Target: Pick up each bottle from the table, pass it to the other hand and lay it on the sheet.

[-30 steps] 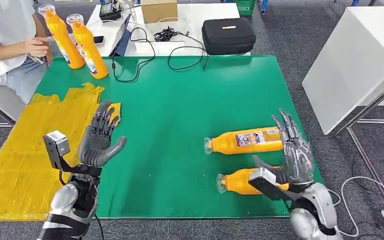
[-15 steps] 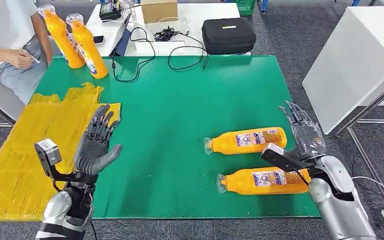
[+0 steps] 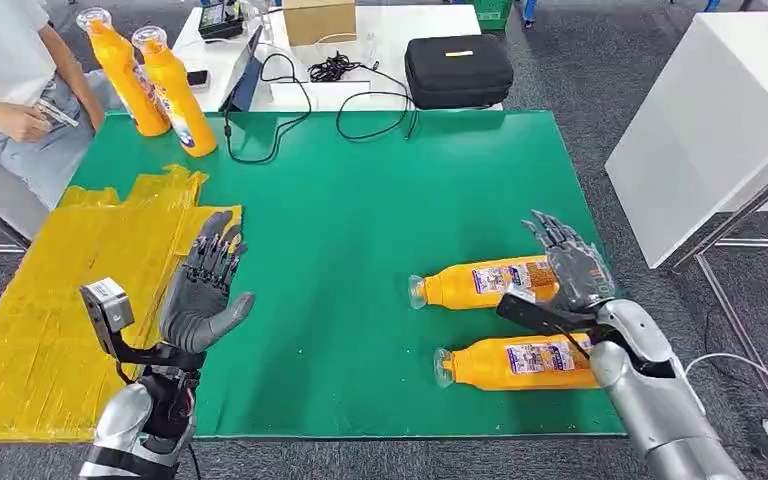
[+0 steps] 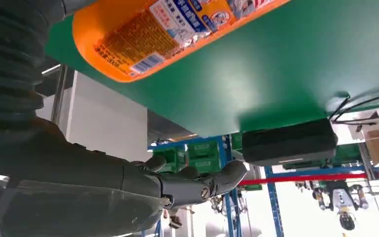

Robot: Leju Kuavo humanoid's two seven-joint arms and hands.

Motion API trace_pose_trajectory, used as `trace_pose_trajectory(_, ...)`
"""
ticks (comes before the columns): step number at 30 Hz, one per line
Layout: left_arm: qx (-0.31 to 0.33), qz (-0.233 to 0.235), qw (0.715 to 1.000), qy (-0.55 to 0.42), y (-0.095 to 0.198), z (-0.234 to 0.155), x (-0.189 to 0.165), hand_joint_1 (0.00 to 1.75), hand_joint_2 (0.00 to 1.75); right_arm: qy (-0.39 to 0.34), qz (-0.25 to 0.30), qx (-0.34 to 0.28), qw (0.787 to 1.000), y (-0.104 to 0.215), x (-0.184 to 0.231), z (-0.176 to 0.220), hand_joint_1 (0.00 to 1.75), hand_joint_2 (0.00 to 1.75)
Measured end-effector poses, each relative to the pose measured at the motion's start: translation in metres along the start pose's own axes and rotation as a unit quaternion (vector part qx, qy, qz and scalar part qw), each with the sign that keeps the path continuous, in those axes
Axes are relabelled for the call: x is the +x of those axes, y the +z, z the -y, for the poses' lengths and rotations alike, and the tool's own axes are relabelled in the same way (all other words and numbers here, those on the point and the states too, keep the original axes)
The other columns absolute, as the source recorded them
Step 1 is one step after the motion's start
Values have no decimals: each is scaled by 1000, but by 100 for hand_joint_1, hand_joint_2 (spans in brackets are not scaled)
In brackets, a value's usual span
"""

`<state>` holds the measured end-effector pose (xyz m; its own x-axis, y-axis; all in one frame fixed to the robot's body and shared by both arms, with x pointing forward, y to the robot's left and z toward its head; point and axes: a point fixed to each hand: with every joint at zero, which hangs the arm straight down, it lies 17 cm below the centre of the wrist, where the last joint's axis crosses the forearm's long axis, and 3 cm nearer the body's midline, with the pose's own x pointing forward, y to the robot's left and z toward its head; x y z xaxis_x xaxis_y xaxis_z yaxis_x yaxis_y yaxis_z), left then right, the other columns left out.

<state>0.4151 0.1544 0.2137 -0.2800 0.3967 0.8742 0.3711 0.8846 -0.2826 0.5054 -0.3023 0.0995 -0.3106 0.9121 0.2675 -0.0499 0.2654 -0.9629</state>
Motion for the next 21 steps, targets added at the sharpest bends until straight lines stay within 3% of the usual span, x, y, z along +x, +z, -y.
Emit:
trace_pose_trajectory(10,0,-4,1000,-2,1,6,-5,0,175,-18,9,50,999,-7,7,-30,0,175)
trace_pose_trajectory(21,12,-17,1000,5,13,10,-16,0,175,-21,-62,123,990,0,-34,-73,0,175)
